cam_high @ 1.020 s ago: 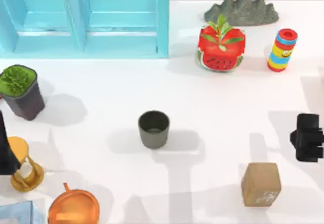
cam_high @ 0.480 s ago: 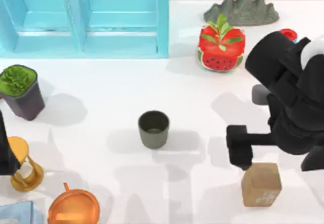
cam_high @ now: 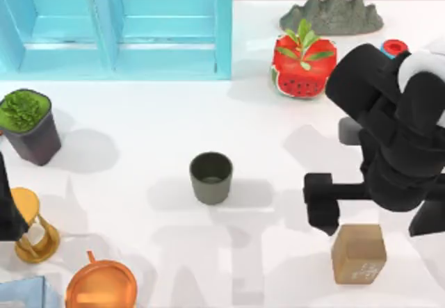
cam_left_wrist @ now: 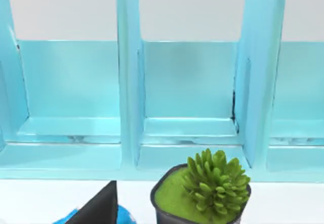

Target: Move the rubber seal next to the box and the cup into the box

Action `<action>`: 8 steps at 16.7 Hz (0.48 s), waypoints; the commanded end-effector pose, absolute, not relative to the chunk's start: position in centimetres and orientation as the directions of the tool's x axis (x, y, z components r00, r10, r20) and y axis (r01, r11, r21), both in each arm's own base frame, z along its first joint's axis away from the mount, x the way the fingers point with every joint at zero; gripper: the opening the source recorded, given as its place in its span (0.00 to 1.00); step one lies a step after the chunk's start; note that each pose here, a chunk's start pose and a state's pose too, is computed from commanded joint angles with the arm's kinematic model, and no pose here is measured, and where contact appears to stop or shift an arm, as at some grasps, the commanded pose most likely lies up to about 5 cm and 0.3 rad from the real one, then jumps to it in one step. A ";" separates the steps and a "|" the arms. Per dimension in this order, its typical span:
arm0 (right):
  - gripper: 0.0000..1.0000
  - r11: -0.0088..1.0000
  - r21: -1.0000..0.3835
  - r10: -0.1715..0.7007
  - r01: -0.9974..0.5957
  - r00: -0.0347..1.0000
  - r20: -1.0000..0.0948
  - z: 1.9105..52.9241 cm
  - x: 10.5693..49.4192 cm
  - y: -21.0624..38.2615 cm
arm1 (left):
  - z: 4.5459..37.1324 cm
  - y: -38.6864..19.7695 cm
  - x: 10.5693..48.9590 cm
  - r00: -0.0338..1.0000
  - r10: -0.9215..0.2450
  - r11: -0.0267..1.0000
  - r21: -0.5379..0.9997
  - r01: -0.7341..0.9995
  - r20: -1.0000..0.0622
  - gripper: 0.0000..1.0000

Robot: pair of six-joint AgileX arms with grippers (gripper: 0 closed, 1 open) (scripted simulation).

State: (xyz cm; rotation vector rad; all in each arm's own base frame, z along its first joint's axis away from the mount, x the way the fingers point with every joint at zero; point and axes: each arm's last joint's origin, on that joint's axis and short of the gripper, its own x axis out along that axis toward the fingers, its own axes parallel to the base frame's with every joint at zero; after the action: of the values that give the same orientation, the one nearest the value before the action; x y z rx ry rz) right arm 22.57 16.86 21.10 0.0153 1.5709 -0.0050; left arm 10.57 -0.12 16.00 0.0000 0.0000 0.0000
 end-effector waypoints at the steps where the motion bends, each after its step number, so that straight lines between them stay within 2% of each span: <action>1: 1.00 1.000 0.005 0.005 0.012 -0.002 -1.000 20.7 22.6 16.9 | 16.0 -0.1 10.6 1.000 0.000 1.000 0.000 0.000 0.000 1.00; 8: 1.00 1.000 0.008 0.008 0.010 0.003 -1.000 14.2 22.7 17.1 | 16.0 -0.1 10.6 1.000 0.000 1.000 0.000 0.000 0.000 1.00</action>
State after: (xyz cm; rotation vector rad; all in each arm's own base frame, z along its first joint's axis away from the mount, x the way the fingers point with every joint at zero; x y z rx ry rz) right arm 22.68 17.11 14.16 0.0143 1.5678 -0.0012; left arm 10.57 -0.12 16.00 0.0000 0.0000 0.0000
